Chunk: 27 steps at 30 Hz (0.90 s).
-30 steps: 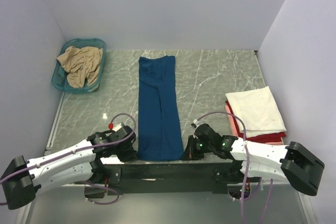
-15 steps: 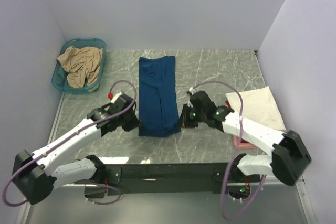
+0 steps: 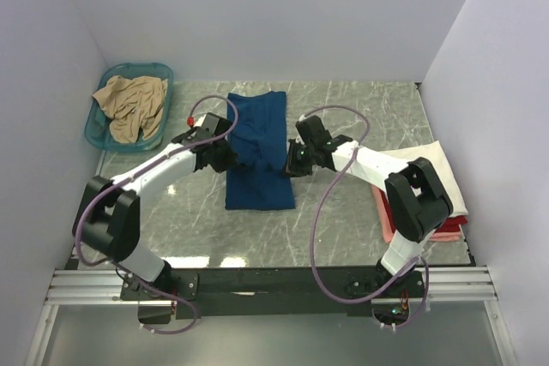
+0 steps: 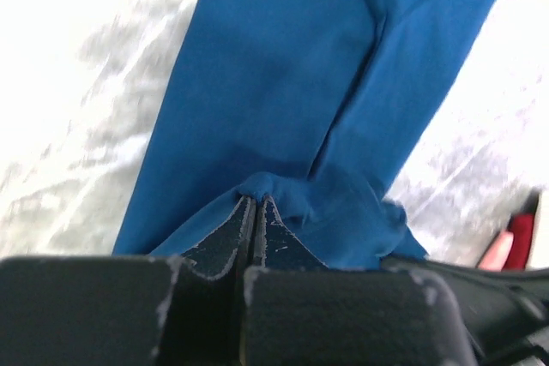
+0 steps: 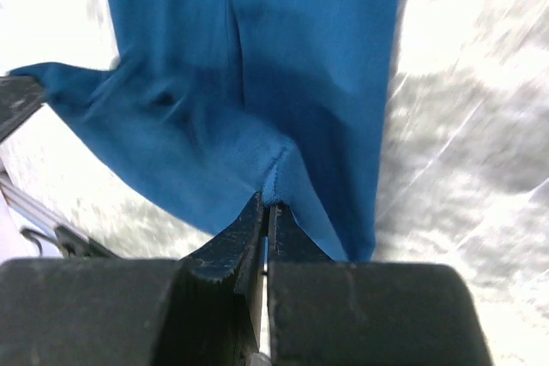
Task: Fold and stack the t-shirts
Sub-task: Fold the tshirt
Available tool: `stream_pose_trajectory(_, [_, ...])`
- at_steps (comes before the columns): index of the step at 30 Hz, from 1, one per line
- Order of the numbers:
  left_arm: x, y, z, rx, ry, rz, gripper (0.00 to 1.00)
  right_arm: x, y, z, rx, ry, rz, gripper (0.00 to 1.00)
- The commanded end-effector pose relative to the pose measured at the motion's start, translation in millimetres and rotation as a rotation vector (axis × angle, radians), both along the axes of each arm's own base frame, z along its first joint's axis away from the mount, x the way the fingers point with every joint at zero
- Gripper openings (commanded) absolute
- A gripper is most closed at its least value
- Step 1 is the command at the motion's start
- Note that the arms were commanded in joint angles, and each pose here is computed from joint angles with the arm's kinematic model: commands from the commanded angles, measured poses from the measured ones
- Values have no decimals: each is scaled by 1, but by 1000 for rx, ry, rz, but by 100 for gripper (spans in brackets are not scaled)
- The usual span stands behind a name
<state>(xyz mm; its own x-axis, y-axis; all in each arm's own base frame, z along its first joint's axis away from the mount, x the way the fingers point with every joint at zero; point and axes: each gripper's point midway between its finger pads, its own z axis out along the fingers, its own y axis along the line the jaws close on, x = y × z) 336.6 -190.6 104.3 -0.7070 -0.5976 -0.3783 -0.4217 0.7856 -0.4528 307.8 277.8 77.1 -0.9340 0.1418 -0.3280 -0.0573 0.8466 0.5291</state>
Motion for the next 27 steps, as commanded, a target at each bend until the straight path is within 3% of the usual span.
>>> stream_pose_trajectory(1, [36,-5,14,-17,-70,4,0,33,1,19,16,-77,-35,0])
stream_pose_trajectory(9, [65,-6,-2,-2,-37,19,0,68,-3,16,9,-83,-58,0])
stream_pose_trajectory(27, [97,11,-11,8,-35,45,0,108,-5,11,39,-84,-68,0])
